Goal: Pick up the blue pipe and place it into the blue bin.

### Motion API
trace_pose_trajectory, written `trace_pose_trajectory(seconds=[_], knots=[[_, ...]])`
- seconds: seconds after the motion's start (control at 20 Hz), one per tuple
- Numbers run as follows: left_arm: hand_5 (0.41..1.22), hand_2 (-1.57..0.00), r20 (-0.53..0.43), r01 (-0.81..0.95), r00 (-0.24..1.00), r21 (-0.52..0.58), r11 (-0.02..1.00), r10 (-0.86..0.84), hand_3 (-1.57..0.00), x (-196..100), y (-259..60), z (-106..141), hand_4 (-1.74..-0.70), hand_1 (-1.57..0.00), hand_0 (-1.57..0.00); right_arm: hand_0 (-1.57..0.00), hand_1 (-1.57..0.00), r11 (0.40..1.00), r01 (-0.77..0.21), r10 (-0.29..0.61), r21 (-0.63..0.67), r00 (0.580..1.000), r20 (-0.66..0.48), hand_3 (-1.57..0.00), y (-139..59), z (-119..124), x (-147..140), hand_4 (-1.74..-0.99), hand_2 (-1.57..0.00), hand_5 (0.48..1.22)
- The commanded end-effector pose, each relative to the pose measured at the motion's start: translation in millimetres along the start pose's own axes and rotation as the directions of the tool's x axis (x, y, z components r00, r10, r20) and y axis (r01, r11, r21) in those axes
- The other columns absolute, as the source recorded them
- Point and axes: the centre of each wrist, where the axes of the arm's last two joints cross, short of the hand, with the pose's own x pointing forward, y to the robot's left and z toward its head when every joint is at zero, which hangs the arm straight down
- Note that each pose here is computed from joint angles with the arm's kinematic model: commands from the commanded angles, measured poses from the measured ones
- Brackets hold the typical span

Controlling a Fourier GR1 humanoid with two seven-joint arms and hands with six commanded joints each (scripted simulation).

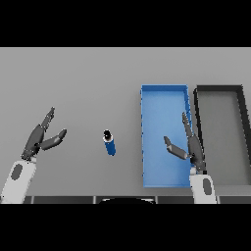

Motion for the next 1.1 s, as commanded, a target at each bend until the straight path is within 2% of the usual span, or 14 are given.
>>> trace_pose_trajectory(seconds=[0.0, 0.2, 0.4, 0.7, 1.05], knots=[[0.594, 0.0, 0.017, -0.009, 1.0, -0.033, 0.999, 0.01, 0.0, -0.4, -0.1, 1.1, -0.97, 0.0, 0.0, 0.0, 0.0, 1.0, 0.001, -0.001, 0.004, 1.0, -0.017, 0.0, -0.7, 0.4, -1.3, -1.197, 0.0, 0.621], [0.549, 0.0, 0.022, 0.011, 1.0, -0.204, 0.979, -0.007, 0.0, 13.0, -8.1, 14.4, -1.03, 0.0, 0.0, 0.0, 0.0, 1.0, -0.008, 0.008, 0.012, 1.0, -0.019, 0.0, -0.7, -5.5, -2.4, -1.179, 0.0, 0.616], [0.497, 0.0, -0.028, -0.013, 1.0, -0.353, 0.936, 0.003, 0.0, 18.1, -43.2, 14.3, -1.11, 0.0, 0.0, 0.0, 0.0, 1.0, -0.016, 0.016, 0.017, 1.0, -0.021, 0.0, 1.7, -4.3, -0.2, -1.164, 0.0, 0.617], [0.452, 0.0, -0.026, -0.007, 1.0, -0.443, 0.897, -0.005, 0.0, 20.5, -88.2, 12.2, -1.14, 0.0, 0.0, 0.0, 0.0, 1.0, 0.002, -0.001, 0.009, 0.999, -0.036, 0.0, 1.4, -2.5, 0.0, -1.205, 0.0, 0.618], [0.46, 0.0, 0.015, -0.045, 0.998, -0.454, 0.89, 0.058, 0.0, 15.2, -134.7, -14.7, -1.15, 0.0, 0.0, 0.0, 0.0, 1.0, 0.003, -0.002, 0.007, 0.999, -0.046, 0.0, 2.0, -2.2, -0.4, -1.202, 0.0, 0.621]])
